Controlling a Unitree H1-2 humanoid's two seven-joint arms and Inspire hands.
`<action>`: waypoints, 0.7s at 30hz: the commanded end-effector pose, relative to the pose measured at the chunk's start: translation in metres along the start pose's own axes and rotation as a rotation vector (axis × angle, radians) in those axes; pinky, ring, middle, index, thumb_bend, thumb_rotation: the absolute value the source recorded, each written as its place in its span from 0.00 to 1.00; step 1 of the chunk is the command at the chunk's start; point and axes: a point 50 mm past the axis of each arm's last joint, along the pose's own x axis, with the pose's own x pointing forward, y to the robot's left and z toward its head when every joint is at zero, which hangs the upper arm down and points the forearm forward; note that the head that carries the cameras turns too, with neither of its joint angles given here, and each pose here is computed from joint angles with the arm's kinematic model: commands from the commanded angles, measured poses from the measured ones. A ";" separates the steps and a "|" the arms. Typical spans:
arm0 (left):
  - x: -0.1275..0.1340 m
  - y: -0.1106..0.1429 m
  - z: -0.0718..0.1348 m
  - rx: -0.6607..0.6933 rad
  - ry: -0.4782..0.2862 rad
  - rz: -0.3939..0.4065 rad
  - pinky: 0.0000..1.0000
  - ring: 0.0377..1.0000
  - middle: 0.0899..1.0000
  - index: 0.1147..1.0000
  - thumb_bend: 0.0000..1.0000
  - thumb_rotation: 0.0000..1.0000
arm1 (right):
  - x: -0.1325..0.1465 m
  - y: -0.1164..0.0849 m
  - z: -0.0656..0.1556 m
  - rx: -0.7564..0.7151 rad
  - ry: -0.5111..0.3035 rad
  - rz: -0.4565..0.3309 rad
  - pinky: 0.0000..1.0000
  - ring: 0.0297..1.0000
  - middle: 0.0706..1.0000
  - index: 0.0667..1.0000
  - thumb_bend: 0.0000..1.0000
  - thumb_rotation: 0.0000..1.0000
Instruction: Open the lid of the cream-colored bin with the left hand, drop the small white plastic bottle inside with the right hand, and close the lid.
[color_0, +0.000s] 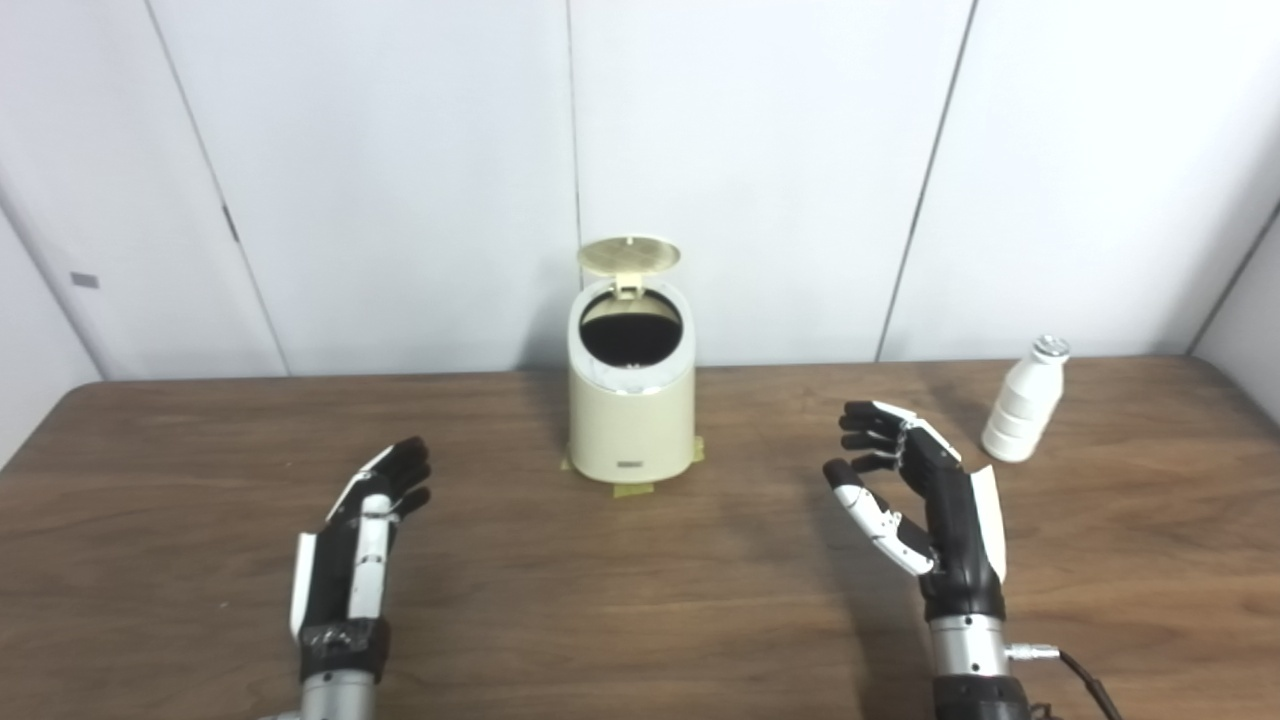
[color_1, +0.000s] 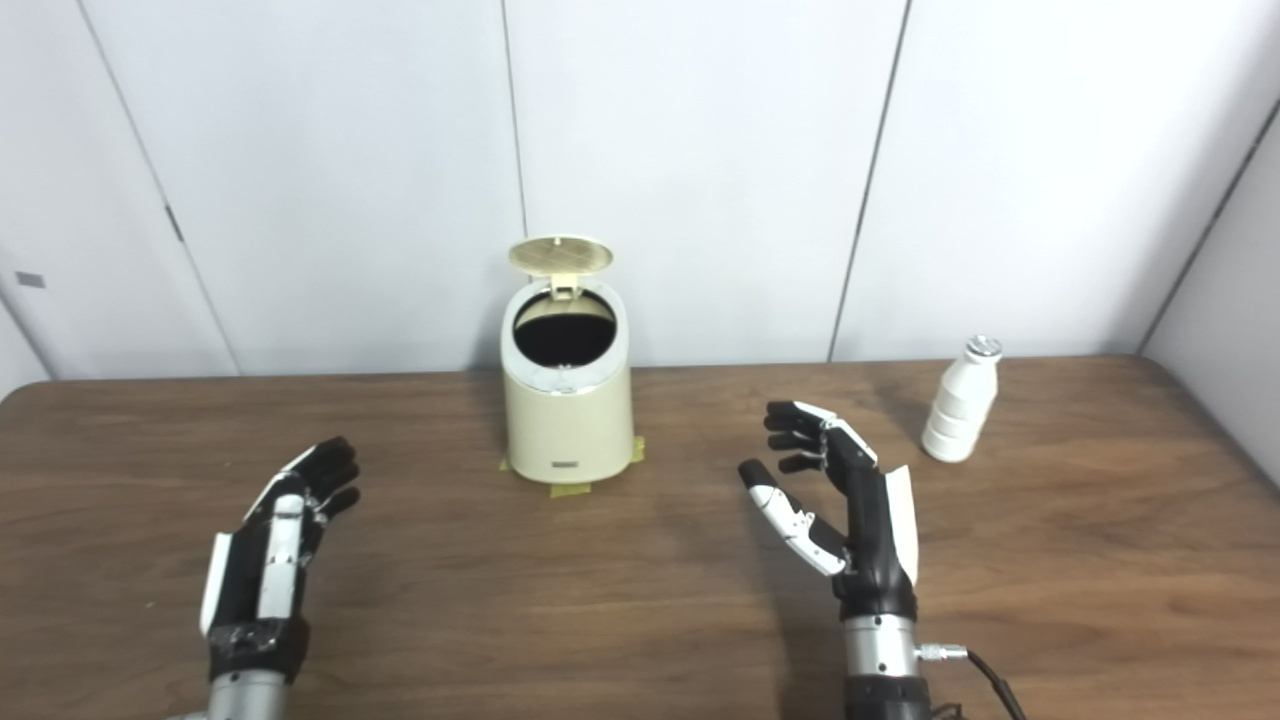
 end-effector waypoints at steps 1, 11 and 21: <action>0.000 0.001 -0.006 -0.009 -0.005 -0.004 0.82 0.84 0.82 0.78 0.21 0.83 | 0.032 -0.017 0.016 0.025 -0.142 -0.038 0.58 0.66 0.68 0.67 0.62 0.43; 0.000 0.005 -0.008 0.048 -0.014 -0.015 0.82 0.84 0.81 0.79 0.16 0.82 | 0.084 -0.062 0.089 0.051 -0.361 -0.148 0.57 0.68 0.69 0.68 0.73 0.33; 0.000 0.007 -0.009 0.060 0.011 -0.023 0.83 0.84 0.81 0.79 0.16 0.83 | 0.111 -0.089 0.113 -0.006 -0.361 -0.246 0.63 0.75 0.75 0.76 0.81 0.31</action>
